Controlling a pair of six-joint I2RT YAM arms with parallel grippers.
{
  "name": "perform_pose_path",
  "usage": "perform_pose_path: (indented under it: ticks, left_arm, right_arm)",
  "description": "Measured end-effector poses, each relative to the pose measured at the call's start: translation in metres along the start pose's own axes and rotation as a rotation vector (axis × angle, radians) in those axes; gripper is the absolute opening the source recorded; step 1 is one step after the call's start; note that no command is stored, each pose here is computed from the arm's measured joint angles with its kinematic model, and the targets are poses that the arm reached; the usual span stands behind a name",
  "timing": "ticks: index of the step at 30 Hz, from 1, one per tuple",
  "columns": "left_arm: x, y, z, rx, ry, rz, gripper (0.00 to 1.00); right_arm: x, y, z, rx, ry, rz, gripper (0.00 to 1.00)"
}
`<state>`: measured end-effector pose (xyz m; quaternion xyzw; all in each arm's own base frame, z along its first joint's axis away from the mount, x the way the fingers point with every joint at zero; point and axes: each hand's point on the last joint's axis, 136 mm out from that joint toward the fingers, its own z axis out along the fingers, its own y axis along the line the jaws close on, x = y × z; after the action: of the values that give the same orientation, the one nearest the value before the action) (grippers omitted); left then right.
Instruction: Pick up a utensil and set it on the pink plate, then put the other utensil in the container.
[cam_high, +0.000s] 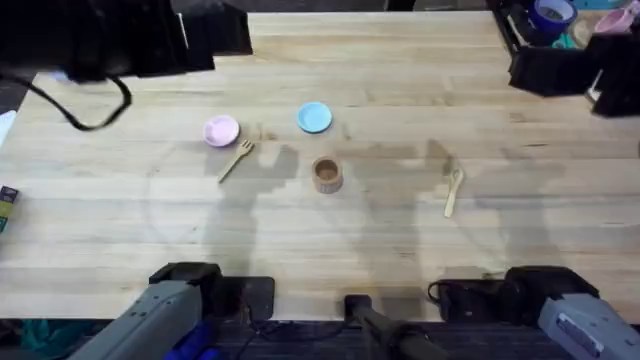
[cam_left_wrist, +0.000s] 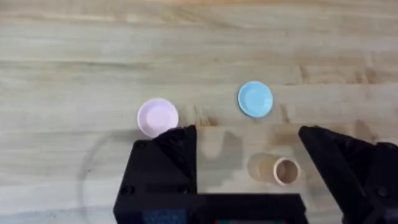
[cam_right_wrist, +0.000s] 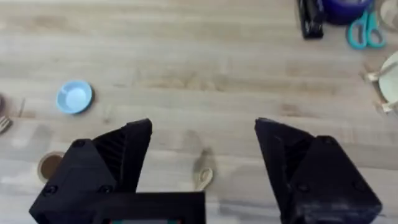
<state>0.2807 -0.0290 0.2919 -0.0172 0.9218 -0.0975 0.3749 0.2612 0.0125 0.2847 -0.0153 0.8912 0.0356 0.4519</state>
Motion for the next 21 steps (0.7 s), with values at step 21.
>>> perform_pose_path:
  ticks: [21]
  left_arm:
    - [0.001, -0.002, -0.012, -0.01, 0.117, -0.02, 0.993]
  right_arm:
    - [-0.012, 0.01, 0.02, -0.067, 0.248, 0.035, 0.996]
